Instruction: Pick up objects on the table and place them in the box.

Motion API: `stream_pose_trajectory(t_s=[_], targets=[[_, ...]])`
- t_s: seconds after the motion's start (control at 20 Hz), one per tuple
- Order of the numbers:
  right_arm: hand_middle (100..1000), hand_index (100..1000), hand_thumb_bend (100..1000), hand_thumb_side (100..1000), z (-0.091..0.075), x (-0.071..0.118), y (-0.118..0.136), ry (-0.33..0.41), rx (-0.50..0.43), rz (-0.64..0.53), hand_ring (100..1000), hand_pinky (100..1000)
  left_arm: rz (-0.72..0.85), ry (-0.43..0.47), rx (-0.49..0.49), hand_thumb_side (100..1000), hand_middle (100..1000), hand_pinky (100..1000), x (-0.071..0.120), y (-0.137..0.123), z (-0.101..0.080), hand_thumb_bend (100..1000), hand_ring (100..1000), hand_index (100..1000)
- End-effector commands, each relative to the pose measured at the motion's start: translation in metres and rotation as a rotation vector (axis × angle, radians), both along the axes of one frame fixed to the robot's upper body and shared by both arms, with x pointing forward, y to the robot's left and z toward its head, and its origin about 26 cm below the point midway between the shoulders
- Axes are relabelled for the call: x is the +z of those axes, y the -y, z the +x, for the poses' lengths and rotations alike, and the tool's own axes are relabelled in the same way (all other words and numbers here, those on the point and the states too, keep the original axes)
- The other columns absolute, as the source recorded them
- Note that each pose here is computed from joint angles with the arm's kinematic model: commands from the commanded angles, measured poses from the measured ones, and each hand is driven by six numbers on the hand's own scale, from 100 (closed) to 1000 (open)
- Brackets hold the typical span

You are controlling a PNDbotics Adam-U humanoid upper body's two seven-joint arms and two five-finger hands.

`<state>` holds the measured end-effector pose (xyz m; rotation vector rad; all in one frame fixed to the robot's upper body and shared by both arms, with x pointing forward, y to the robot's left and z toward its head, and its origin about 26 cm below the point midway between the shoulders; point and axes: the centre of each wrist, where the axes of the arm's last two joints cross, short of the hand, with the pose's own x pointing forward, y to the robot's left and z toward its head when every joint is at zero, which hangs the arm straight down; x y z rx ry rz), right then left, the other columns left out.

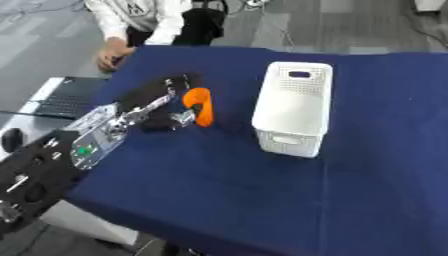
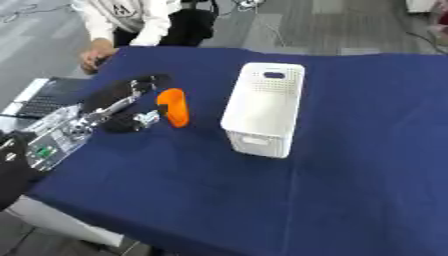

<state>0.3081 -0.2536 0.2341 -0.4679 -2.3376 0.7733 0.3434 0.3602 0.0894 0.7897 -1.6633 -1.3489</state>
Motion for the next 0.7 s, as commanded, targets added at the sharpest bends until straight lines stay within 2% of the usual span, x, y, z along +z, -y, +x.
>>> stream_pose_trajectory(t_s=[0.05,0.45,0.7], targets=[[658,699,100,940,-0.002,0.007,0.0,0.029,-0.001,-0.005,636,450,0.056,0.026,0.06,1000,1000,1000,0.014,-0.022,-0.002,152,1000,1000],[658,699,100,940,-0.002,0.006,0.001,0.027,-0.006,-0.007,636,450,0.068,-0.003,0.116,1000,1000,1000,0.007,-0.038,-0.009,152,1000,1000],[658,699,100,940,-0.002,0.006,0.001,0.026,-0.004,-0.005,637,450,0.029,-0.004,0.107,1000,1000,1000,0.0,-0.039,-0.006,170,1000,1000]])
